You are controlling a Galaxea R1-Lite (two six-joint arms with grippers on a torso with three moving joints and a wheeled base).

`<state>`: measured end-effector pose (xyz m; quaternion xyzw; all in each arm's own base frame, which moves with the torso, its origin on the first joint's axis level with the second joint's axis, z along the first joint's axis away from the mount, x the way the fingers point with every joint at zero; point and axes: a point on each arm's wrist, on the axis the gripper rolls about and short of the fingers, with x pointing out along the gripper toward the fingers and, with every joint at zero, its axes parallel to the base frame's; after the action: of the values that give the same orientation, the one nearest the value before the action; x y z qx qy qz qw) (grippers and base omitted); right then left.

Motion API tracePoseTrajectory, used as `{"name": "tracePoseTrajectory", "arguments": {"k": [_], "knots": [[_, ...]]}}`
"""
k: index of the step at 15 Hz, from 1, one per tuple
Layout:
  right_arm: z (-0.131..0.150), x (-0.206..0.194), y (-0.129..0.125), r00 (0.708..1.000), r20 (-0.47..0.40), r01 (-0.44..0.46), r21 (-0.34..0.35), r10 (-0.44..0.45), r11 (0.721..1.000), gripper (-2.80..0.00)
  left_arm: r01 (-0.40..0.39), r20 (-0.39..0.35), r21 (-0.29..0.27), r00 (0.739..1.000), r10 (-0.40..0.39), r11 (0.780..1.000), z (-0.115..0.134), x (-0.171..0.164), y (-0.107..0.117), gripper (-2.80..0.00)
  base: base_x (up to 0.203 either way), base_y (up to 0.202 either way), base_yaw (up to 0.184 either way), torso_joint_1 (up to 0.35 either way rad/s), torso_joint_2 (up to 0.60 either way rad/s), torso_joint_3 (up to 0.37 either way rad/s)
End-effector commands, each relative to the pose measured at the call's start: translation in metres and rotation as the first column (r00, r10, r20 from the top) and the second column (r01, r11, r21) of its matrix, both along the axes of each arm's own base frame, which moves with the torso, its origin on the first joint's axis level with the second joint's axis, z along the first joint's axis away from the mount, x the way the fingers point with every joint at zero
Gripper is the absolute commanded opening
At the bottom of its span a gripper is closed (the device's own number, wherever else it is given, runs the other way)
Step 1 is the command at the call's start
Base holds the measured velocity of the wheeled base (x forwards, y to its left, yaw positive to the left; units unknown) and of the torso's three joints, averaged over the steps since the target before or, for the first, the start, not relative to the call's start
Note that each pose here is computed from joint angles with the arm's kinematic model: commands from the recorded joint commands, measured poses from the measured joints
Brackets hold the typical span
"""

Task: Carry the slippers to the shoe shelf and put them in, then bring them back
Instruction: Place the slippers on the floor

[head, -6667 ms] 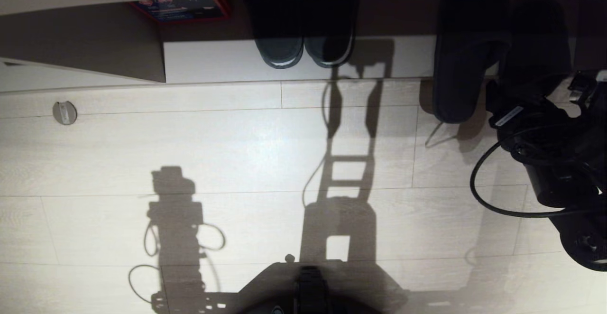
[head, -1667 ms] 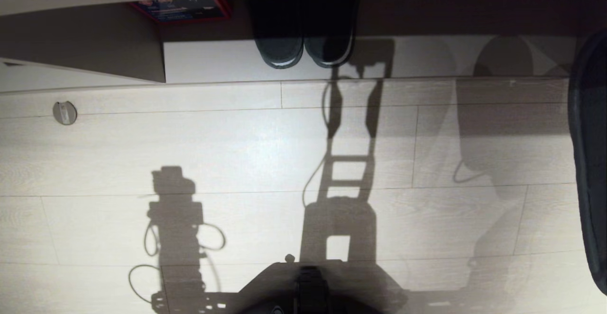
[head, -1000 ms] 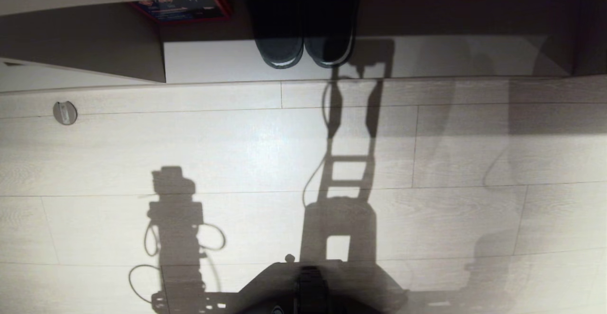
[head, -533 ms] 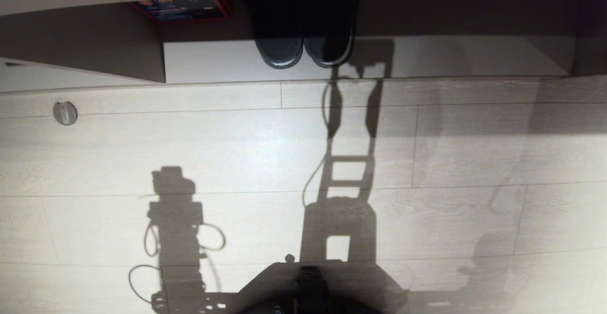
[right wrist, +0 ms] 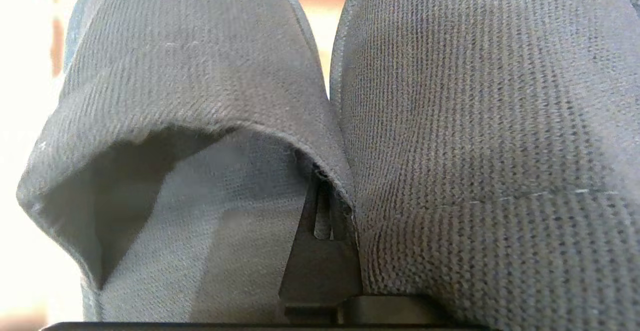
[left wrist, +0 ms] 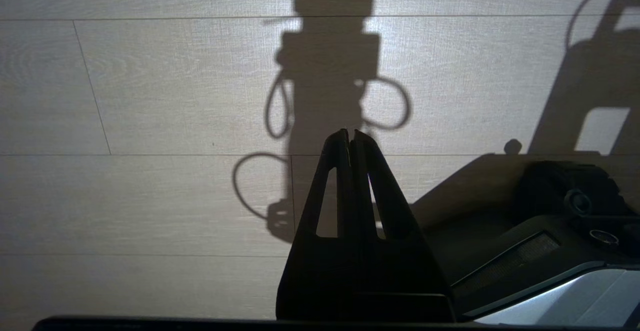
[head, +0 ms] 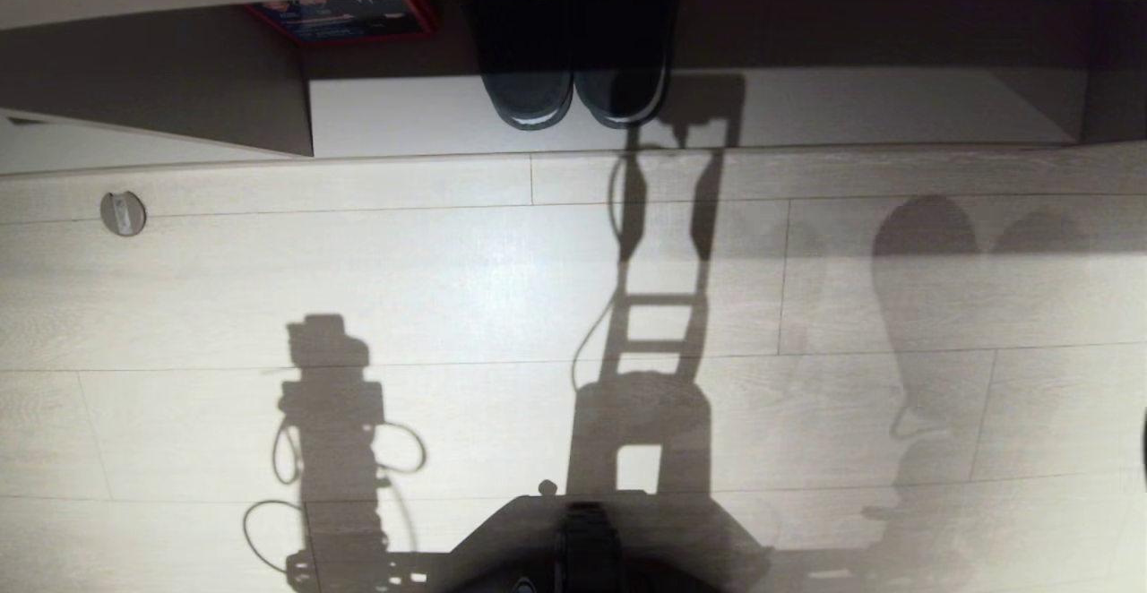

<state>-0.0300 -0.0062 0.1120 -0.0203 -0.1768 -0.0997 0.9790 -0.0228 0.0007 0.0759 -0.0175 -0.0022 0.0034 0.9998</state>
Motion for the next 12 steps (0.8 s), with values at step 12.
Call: {"name": "tracePoseTrajectory", "arguments": {"k": [12], "knots": [[-0.050, 0.007, 0.007, 0.910, -0.374, -0.199, -0.010, 0.181, 0.980, -2.80, -0.001, 0.000, 0.000, 1.000, 0.001, 1.000, 0.000, 0.000, 0.000, -2.80, 0.000, 0.000, 0.000, 0.000, 0.00, 0.000]]}}
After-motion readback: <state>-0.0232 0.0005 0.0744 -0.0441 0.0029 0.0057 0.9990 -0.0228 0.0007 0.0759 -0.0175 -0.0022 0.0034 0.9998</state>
